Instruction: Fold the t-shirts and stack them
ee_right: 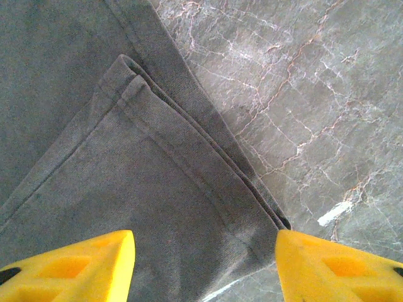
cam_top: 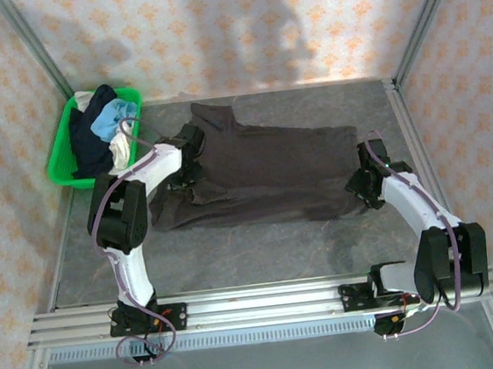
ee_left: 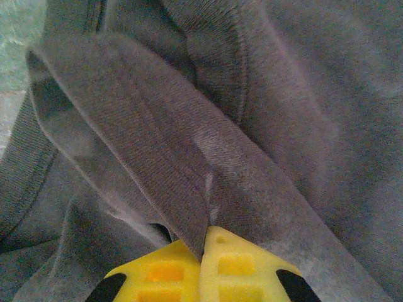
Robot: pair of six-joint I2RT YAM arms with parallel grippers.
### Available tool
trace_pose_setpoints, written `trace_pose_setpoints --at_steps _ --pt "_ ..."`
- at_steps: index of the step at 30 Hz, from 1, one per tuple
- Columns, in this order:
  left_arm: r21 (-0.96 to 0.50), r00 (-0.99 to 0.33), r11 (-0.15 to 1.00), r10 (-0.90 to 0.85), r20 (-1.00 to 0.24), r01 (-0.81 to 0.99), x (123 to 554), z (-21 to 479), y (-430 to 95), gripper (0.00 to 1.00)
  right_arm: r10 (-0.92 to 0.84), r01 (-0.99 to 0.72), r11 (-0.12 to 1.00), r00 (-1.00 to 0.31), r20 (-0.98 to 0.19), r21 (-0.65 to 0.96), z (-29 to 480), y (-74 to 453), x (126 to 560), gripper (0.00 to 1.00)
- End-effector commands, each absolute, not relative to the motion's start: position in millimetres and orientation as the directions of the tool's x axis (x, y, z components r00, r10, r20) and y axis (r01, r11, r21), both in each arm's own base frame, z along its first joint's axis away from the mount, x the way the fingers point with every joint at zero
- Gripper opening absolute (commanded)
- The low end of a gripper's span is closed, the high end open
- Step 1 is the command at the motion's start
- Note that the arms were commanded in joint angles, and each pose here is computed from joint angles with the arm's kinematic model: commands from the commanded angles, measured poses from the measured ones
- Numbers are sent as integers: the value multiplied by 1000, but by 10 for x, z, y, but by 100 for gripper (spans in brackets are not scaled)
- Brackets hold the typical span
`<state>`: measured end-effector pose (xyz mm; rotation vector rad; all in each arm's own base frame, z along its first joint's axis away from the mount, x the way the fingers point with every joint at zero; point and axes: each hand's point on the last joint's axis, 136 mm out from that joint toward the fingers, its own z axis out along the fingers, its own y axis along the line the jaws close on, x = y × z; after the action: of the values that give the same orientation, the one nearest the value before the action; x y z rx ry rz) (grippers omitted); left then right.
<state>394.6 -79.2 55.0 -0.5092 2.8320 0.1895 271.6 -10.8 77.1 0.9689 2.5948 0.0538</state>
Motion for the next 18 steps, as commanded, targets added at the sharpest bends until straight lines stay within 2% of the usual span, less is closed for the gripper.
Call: trace_pose_setpoints --at_steps 1,5,13,14,15,17,18 --pt "186 -914 931 -243 -326 -314 3962 847 -799 0 625 616 773 -700 -345 151 799 -119 2687 61" --pt "252 -927 936 -153 -341 -247 4088 963 -967 0 628 618 771 -698 -343 153 789 -114 2697 61" --pt "294 -949 941 -74 -305 -168 4416 837 -1290 1 602 579 796 -726 -333 177 774 93 2706 60" --pt "311 -953 936 -67 -295 -162 4436 808 -1283 5 596 569 801 -732 -330 185 772 136 2711 60" --pt "332 -955 929 -63 -291 -162 4466 795 -1260 12 587 555 809 -741 -326 195 772 196 2718 60" --pt "367 -954 915 -59 -293 -169 4530 789 -1208 38 561 515 828 -756 -338 222 802 338 2759 60" --pt "364 -954 916 -60 -295 -171 4571 807 -1209 44 532 475 847 -769 -355 239 842 452 2795 61"
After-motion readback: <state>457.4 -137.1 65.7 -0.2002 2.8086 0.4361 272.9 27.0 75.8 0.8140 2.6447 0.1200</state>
